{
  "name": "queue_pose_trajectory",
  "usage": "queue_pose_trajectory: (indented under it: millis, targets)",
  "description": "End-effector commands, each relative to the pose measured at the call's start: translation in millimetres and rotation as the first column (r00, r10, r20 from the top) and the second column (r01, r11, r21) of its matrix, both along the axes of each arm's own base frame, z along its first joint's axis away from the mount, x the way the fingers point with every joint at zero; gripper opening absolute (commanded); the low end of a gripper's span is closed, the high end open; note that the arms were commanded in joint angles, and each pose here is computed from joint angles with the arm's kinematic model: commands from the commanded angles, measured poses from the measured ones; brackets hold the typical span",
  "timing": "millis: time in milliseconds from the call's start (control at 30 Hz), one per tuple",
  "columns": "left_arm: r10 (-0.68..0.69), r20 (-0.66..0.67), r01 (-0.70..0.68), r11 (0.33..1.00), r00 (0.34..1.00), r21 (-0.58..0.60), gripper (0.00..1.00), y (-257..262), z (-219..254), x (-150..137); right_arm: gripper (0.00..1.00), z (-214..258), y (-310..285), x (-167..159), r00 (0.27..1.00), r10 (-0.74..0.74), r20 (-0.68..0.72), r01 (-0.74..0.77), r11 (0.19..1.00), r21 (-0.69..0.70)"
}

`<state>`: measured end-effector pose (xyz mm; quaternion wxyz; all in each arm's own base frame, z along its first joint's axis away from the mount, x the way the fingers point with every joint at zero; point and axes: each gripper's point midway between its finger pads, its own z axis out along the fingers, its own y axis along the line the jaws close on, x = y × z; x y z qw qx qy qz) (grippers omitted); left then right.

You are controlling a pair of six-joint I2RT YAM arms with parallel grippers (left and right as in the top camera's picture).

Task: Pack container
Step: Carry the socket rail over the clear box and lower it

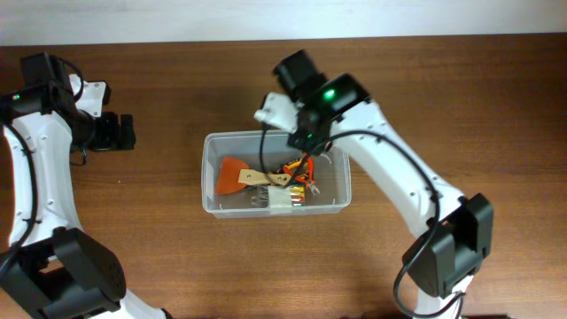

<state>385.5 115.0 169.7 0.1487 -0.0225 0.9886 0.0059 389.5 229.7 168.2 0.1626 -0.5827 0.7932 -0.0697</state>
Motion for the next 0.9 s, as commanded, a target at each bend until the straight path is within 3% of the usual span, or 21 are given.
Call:
queue_pose_trajectory:
  millis: [0, 167, 533, 633, 867]
  targets:
    - [0.014, -0.007, -0.014, 1.000, 1.000, -0.020, 0.99, 0.8, -4.6, -0.3, 0.16, 2.9, 18.9, -17.2, 0.995, 0.099, -0.020, -0.099, 0.995, -0.012]
    - [0.014, -0.007, -0.014, 1.000, 1.000, -0.020, 0.99, 0.8, -4.6, -0.3, 0.16, -7.7, 39.4, -42.6, 0.975, 0.198, -0.099, -0.195, 0.980, 0.043]
    - [0.014, -0.007, -0.014, 1.000, 1.000, -0.020, 0.99, 0.8, -4.6, -0.3, 0.17, -50.6, 32.9, -46.8, 0.966, 0.211, -0.151, -0.206, 0.977, 0.050]
    - [0.014, -0.007, -0.014, 1.000, 1.000, -0.020, 0.99, 0.8, -4.6, -0.3, 0.29, -56.9, 30.1, -46.6, 0.966, 0.205, -0.157, -0.200, 0.979, 0.048]
    - [0.014, -0.007, -0.014, 1.000, 1.000, -0.020, 0.99, 0.8, -4.6, -0.3, 0.30, -58.2, 31.0, -45.3, 0.966, 0.204, -0.159, -0.196, 0.978, 0.066]
